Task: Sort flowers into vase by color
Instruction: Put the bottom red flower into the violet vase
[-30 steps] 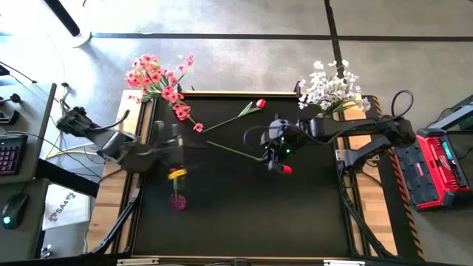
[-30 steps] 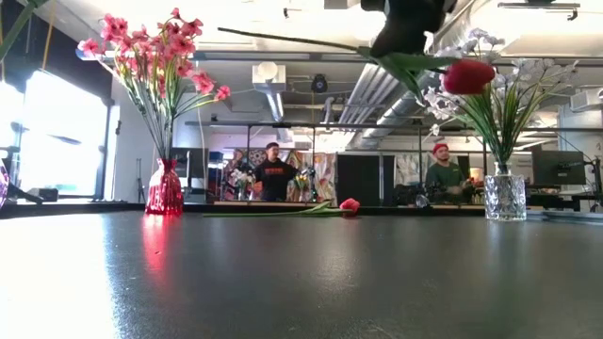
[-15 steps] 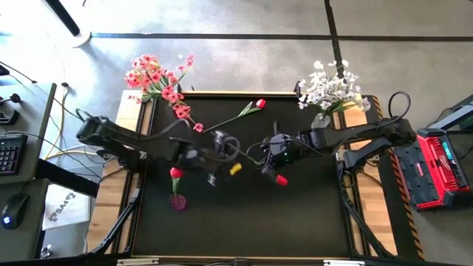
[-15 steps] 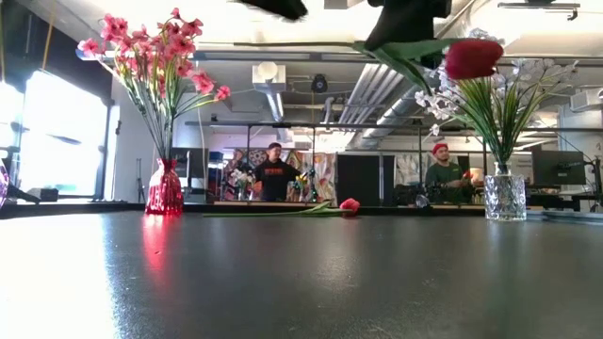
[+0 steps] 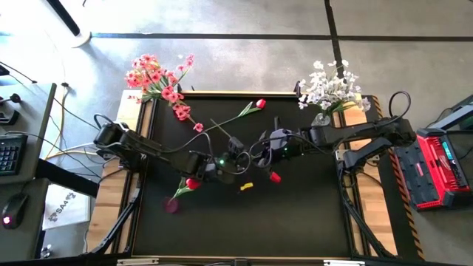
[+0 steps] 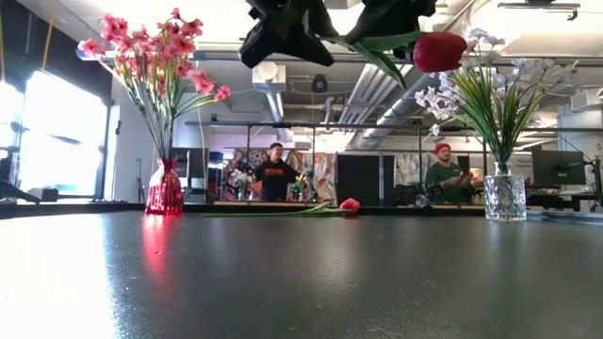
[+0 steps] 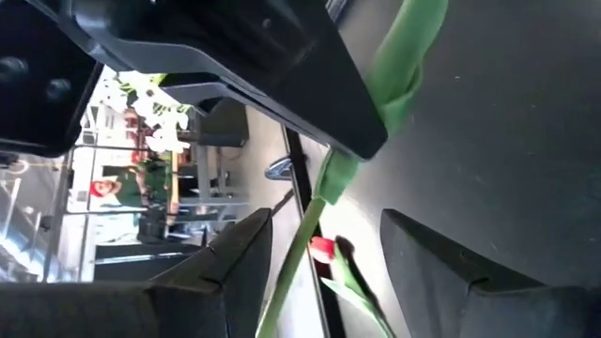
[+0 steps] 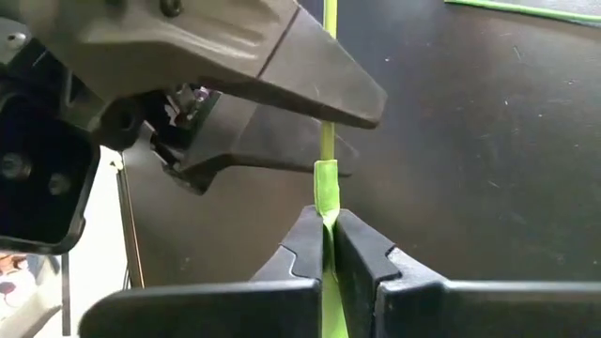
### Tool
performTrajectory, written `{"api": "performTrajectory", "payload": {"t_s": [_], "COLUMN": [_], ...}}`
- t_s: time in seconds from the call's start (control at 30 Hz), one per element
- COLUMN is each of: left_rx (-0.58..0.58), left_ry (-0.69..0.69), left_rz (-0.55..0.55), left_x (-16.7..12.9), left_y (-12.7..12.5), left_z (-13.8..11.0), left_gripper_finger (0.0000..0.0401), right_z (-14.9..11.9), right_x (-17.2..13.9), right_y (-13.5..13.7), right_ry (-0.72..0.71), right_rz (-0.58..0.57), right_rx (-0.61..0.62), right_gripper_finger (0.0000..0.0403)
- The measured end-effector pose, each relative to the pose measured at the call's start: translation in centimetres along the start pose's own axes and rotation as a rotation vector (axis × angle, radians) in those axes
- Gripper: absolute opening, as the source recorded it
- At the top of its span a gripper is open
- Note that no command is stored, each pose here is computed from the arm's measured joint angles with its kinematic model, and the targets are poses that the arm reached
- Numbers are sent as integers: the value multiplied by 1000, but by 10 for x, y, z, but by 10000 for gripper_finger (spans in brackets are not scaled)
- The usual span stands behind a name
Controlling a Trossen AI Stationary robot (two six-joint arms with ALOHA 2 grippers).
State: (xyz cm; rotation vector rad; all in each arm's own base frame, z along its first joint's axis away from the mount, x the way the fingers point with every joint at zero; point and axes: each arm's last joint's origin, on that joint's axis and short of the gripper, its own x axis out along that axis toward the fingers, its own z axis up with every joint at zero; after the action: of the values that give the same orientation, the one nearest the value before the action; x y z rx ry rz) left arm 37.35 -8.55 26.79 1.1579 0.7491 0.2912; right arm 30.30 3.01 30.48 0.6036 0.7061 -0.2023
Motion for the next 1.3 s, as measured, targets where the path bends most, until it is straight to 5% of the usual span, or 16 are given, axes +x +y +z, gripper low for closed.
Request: {"api": "performTrajectory", "payload": {"t_s": [0.23,0.67,0.77,1.03,1.13,1.3], "left_rx": [26,22,11,-30,-143,-308], "left_ry": [-22,-48,-46,-30,-30,-28], "left_rz": [16,-1,-4,13,19,44], "left_x": [-2,-4,-4,-4,-4,-7], "left_y": [1,-1,-1,0,7,28], "left_z": [4,6,5,5,1,-11], "left_gripper_finger": [160,39,9,2,1,1], "right_z": [0,1,0,-7,-20,-50], "right_x": [0,0,0,-3,-17,-52], "right_y": [0,1,2,12,29,60], "right_ry": [-5,-11,-12,-53,-142,-457], "right_rz": [0,5,7,-18,-99,-416], "right_rx": [-15,-92,-131,-263,-390,-557], "right_gripper_finger": [0,3,15,92,123,143]}}
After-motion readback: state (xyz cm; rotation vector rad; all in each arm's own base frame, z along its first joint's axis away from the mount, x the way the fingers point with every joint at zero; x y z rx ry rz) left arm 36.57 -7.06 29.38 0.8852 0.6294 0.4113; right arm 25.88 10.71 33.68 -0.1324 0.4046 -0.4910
